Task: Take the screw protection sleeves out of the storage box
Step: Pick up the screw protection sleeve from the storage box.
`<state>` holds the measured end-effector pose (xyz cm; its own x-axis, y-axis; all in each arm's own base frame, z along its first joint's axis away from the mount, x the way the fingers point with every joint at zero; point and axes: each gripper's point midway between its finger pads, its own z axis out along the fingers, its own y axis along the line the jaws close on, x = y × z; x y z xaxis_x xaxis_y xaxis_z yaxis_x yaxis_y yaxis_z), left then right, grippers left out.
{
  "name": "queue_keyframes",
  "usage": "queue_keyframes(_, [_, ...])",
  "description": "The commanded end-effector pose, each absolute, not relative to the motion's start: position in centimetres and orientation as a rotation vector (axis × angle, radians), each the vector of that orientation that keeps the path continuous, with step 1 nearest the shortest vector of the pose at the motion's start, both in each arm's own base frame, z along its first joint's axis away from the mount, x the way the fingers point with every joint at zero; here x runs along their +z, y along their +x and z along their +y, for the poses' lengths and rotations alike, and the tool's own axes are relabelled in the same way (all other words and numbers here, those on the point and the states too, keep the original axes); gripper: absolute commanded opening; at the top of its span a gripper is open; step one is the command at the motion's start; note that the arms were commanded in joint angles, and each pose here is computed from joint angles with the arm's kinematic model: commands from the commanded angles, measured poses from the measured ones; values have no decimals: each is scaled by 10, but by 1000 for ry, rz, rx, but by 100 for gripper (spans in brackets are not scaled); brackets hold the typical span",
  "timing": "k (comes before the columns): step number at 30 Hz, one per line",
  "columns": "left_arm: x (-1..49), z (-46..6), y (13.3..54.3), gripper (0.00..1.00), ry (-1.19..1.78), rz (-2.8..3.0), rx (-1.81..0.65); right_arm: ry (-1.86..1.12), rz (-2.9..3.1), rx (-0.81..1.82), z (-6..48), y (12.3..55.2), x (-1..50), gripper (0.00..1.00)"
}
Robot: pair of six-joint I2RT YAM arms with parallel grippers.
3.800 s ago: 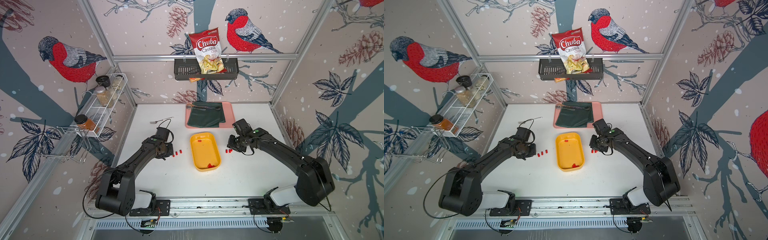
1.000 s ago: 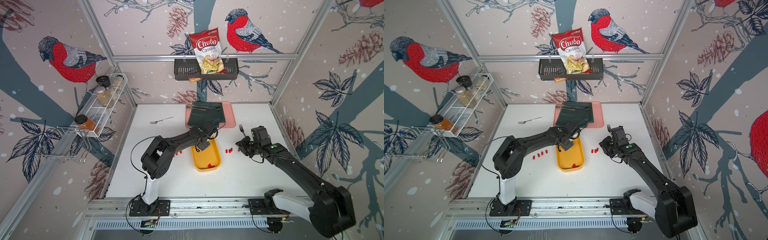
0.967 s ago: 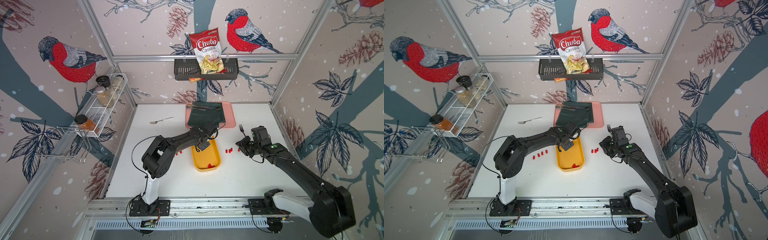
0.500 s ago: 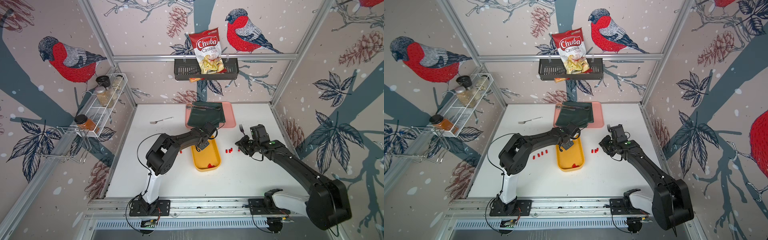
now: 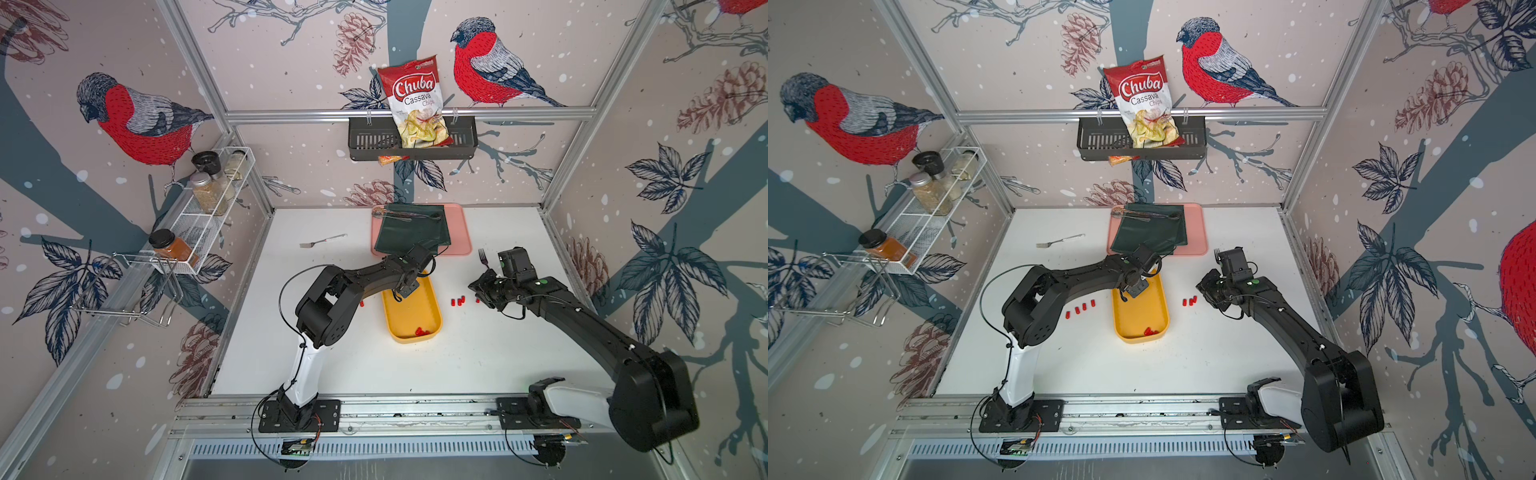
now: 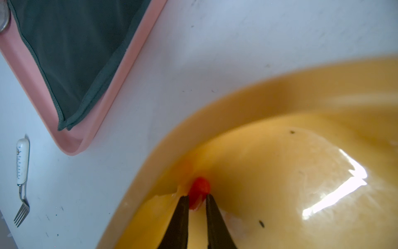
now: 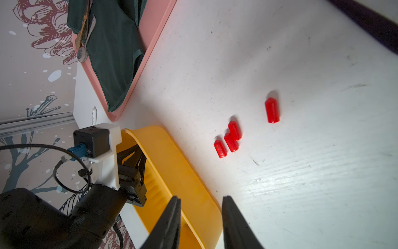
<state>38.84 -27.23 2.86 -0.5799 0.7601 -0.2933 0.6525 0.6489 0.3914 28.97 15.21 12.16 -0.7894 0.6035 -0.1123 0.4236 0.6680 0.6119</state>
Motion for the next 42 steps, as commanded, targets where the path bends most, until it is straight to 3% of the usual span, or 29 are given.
queue_keyframes(1, [29,-275,395,18,1084,2427,323,793,2594,829,154,288,123,37])
queue_keyframes(7, [18,-274,394,16,1098,2453,329,776,2602,825,157,286,123,38])
queue_keyframes(16, [22,-276,392,0,1017,2485,282,761,2607,826,165,283,124,38])
queue_keyframes(27, [64,-283,386,0,792,2539,55,751,2599,819,169,283,127,38])
queue_keyframes(42, [108,-259,341,0,365,2658,-421,752,2600,810,167,274,122,38])
